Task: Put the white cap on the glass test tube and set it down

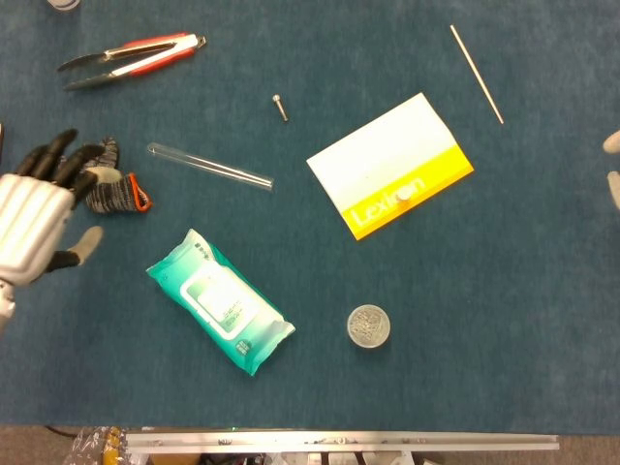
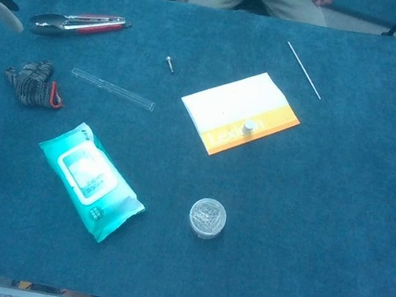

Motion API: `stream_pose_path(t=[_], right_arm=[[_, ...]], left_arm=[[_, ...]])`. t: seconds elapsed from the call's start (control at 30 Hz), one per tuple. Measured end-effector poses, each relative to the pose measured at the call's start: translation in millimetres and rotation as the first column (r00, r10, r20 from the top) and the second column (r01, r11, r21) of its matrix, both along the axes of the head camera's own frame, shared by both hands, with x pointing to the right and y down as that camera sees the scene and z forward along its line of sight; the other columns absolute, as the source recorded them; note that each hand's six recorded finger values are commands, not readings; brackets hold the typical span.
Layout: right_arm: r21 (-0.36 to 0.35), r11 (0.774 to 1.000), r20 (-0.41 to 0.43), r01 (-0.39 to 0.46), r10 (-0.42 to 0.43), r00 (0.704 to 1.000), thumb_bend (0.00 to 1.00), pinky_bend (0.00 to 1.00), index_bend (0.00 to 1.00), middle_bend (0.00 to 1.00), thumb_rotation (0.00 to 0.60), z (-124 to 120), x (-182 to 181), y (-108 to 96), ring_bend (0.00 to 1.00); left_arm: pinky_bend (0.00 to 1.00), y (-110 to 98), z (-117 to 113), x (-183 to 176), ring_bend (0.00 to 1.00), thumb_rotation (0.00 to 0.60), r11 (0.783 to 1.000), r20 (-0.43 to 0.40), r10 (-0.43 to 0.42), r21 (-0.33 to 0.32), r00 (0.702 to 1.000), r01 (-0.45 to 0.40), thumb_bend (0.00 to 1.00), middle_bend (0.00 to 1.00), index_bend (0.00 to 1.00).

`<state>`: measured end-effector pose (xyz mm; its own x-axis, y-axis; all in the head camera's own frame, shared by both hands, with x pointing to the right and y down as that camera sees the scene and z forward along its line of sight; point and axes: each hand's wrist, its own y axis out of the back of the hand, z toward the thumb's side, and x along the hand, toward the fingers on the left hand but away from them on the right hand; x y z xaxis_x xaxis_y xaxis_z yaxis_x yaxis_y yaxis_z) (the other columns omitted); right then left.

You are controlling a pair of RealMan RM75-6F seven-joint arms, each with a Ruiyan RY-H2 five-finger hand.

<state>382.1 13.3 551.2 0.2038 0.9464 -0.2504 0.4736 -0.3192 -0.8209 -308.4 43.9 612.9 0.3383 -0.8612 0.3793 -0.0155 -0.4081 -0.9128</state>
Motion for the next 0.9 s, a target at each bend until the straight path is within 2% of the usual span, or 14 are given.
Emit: stream_pose_path(t=[0.43,0.67,0.9], right_arm=[[-0.007,1.000,-0.002,0.020,-0.020,1.000,0.33,0.18,0.46,0.24,0.600,-1,-1,5,0.06],[-0.020,0.999,-0.001,0.025,-0.025,1.000,0.33,0.18,0.46,0.24,0.600,3,4,10,0.06],[-0.020,1.000,-0.007,0.009,-0.009,1.000,0.33,0.18,0.46,0.24,0.600,1,10,13,0.06]], left_arm=[[0.14,-36,38,49,0.01,0.600,0.987,-0.012,0.130,-0.091,0.991,-0.130,0.33,0.16,0.27],[0.14,-56,64,64,0.01,0.600,0.986,0.022,0.131,-0.111,0.991,-0.127,0.33,0.14,0.28],[0.14,-75,88,75,0.01,0.600,0.986,0.065,0.097,-0.139,0.993,-0.087,0.33,0.13,0.37]])
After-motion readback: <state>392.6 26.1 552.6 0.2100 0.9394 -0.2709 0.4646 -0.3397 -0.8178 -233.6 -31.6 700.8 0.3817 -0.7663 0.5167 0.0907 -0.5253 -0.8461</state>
